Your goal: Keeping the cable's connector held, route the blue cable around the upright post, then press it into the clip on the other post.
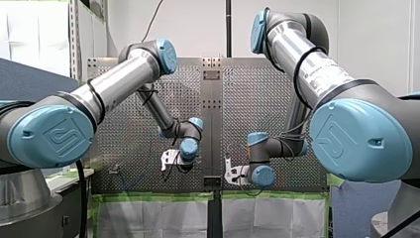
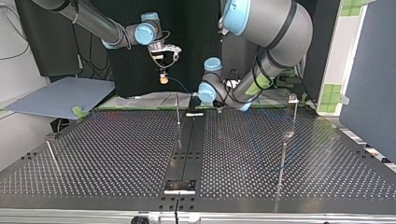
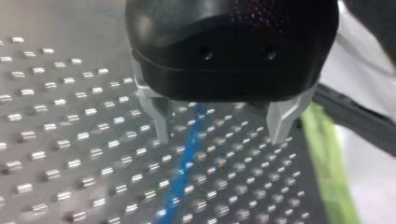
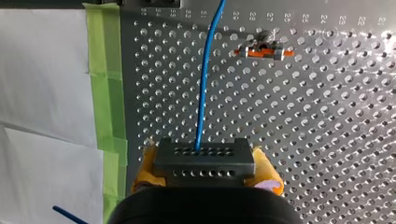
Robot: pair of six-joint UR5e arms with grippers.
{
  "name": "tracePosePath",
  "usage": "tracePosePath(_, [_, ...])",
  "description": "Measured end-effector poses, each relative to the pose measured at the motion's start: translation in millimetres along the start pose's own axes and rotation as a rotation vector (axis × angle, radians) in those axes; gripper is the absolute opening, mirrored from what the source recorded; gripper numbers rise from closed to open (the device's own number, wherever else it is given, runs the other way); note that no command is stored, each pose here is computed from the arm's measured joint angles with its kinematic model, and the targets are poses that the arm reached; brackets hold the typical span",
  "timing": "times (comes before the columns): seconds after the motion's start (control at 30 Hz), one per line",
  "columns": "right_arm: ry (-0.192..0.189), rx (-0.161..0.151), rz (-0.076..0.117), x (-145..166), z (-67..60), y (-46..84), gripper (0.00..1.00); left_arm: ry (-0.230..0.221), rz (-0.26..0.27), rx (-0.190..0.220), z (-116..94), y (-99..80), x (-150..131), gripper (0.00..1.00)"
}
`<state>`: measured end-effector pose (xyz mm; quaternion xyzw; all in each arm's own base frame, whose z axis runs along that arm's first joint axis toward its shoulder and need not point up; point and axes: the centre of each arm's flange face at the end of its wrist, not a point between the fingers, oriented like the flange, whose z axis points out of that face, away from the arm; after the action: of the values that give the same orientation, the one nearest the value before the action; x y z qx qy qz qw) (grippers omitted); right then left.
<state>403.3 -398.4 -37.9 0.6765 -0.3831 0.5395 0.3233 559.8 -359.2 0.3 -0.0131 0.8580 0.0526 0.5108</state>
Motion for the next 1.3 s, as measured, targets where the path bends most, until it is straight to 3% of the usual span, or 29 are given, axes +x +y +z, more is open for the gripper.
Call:
tracePosePath(0.33, [0.006, 0.013, 0.001, 0.7, 0.9, -0.6, 0.0, -0.001, -0.012, 0.111, 0.5, -21.7, 11.0, 0.99])
tracePosePath(0.5, [0.013, 0.035, 0.001, 1.4, 1.4, -3.2, 0.0, 0.007, -0.013, 0.162, -1.0, -28.4, 12.2, 0.99])
tracePosePath(0.83, [0.019, 0.057, 0.002, 2.5, 2.8, -4.7, 0.0, 0.03, -0.005, 0.222, -3.7, -34.3, 14.4, 0.99])
tracePosePath(1.3, [0.024, 0.059, 0.001, 4.3, 6.0, -1.6, 0.0, 0.08, 0.033, 0.323, -9.6, -42.0, 19.6, 0.99])
